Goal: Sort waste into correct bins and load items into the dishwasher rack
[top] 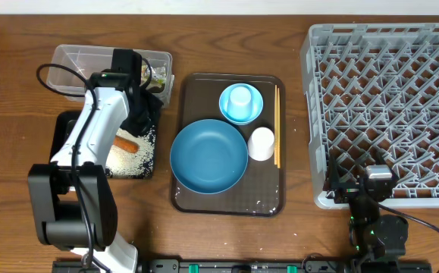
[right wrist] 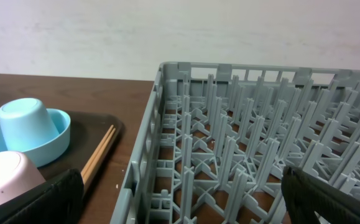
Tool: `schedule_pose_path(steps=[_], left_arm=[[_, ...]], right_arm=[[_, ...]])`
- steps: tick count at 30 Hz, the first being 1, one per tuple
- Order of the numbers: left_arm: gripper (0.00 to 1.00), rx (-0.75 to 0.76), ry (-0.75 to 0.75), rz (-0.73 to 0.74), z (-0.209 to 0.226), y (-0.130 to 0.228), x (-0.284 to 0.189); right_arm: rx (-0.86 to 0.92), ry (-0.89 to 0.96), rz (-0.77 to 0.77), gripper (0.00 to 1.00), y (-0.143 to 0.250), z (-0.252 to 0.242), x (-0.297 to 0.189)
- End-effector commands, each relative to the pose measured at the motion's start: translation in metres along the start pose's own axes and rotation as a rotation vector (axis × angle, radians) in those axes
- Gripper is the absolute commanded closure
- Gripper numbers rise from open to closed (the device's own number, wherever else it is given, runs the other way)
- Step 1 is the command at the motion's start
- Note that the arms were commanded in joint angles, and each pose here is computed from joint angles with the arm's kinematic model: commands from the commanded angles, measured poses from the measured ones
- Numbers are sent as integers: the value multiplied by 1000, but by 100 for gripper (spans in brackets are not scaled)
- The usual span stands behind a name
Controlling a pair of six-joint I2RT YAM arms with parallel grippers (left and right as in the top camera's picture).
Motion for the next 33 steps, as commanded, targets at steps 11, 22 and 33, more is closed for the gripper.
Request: schedule_pose_path(steps=[11, 22, 33], left_arm=[[64, 81, -2, -237, 27, -15, -84], [14, -111, -36, -373, 82, -62, -119], [5, -280, -104, -360, 136, -84, -122]], right_arm=[[15, 14, 6, 1, 2, -3, 0], [15, 14, 6, 1, 2, -3, 0], [16, 11, -6, 1, -1, -3, 0]])
Point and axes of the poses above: each gripper's point midway between its finger pads, its own x axis out along the fingers, its own z axis along the line the jaws close on, y = z × x, the point moved 1 cm from there along -x, back along the fingers, and after that the axes turned 1 degree about x, right-handed, at the moved point
